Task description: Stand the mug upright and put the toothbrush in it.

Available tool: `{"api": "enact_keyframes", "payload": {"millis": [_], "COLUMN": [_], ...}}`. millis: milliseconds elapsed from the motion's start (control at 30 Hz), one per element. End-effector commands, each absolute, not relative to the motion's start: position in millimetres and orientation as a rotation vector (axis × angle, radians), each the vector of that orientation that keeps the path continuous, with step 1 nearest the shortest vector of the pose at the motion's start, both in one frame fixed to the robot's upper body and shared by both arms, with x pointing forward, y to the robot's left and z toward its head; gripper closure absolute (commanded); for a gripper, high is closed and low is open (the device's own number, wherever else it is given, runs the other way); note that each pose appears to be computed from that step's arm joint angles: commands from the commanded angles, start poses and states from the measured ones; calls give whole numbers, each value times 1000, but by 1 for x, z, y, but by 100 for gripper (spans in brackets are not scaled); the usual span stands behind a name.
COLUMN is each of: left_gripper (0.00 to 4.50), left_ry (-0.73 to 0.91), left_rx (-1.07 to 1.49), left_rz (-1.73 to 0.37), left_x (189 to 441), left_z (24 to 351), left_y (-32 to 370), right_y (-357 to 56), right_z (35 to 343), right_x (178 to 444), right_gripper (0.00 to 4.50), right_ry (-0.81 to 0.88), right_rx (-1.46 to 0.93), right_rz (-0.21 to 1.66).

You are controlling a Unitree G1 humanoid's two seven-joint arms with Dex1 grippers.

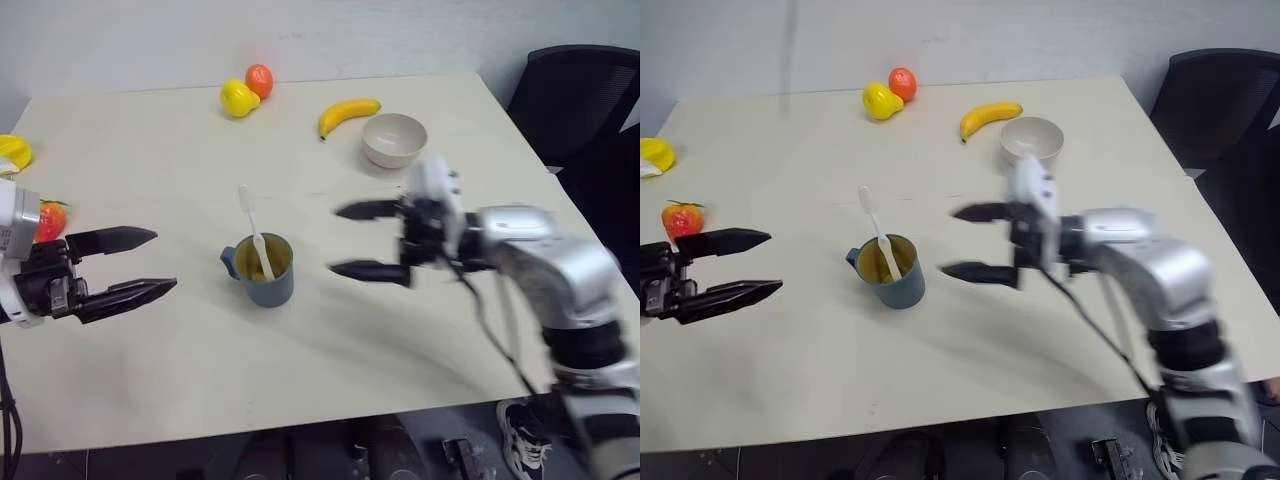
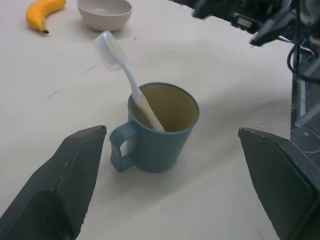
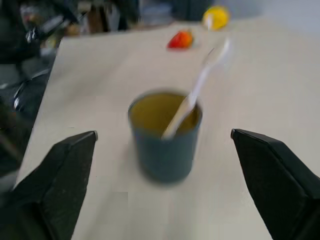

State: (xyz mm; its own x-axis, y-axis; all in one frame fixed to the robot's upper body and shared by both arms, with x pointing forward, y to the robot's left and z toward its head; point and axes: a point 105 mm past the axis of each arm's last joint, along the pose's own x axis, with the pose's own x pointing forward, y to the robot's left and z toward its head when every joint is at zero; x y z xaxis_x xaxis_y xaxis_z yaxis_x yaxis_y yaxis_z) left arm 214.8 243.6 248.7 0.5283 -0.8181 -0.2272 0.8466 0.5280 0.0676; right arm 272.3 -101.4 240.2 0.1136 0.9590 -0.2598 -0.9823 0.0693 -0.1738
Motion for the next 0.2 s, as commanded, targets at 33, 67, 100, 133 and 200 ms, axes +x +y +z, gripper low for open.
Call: {"api": "enact_keyframes", "payload": {"millis": [33,67,100,133,200], "left_gripper": [0,0,0,0,0], "left_ry": [182,193,199,203,204], "left_rx": [261,273,279,281,283], "left_rz": [-1009,-1002,-998,-990,-983], "left_x": [204,203,202,202,202], "left_z": [257,256,254,253,252], "left_y": [250,252,254,257,260], "right_y": [-122,-127,-129,-130,-129], "right_z": [253,255,256,257,260], "right_x": [258,260,261,264,268], "right_gripper": [3,3,3,3,3], "right_ry": [128,130,127,119,102], "right_rx": [-349,-348,-346,-333,-306], "right_rz": [1515,1493,1481,1459,1437]}}
